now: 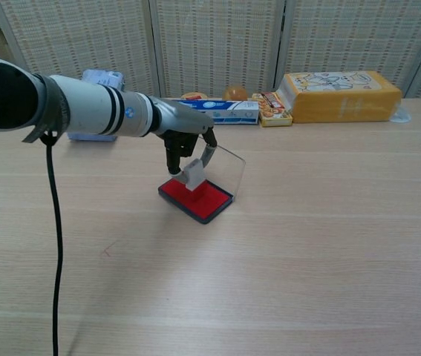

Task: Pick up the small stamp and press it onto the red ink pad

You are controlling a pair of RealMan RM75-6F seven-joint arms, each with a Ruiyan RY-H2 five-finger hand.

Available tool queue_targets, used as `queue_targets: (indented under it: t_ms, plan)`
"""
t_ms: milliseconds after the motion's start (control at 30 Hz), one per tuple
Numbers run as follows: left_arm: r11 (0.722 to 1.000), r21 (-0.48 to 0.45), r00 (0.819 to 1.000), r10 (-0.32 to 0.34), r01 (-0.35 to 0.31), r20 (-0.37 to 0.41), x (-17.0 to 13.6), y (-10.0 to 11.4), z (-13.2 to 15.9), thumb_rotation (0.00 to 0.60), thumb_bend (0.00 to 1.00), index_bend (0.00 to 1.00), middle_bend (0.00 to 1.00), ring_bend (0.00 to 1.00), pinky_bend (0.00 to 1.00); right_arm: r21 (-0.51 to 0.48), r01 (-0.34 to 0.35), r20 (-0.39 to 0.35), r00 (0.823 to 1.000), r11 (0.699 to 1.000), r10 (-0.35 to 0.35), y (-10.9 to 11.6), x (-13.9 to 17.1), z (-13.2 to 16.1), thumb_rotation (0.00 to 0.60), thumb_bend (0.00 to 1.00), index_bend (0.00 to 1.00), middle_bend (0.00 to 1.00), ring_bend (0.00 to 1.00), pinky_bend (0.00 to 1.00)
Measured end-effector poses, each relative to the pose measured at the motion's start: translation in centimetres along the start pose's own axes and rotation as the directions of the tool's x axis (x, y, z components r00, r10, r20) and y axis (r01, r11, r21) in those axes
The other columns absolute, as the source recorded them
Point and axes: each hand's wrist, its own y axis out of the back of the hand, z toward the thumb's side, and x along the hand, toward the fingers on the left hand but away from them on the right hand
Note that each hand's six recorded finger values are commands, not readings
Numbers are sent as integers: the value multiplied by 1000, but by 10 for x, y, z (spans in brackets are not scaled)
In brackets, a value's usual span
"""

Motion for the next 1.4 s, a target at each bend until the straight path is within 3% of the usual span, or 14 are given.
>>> queue_targets:
  t_ms: [400,1400]
  plan:
    - [999,3,999,-32,32,15,6,-13,2,600,321,693,1000,1000,937,3,-14,5,1000,1000,14,-4,-4,1,600,251,0,0,0,0]
    - [999,-26,1000,-20,20,18,5,-21,3,600,321,693,1000,1000,937,16,-7,-16,1000,1000,7,-5,0,5,600,250,0,0,0,0]
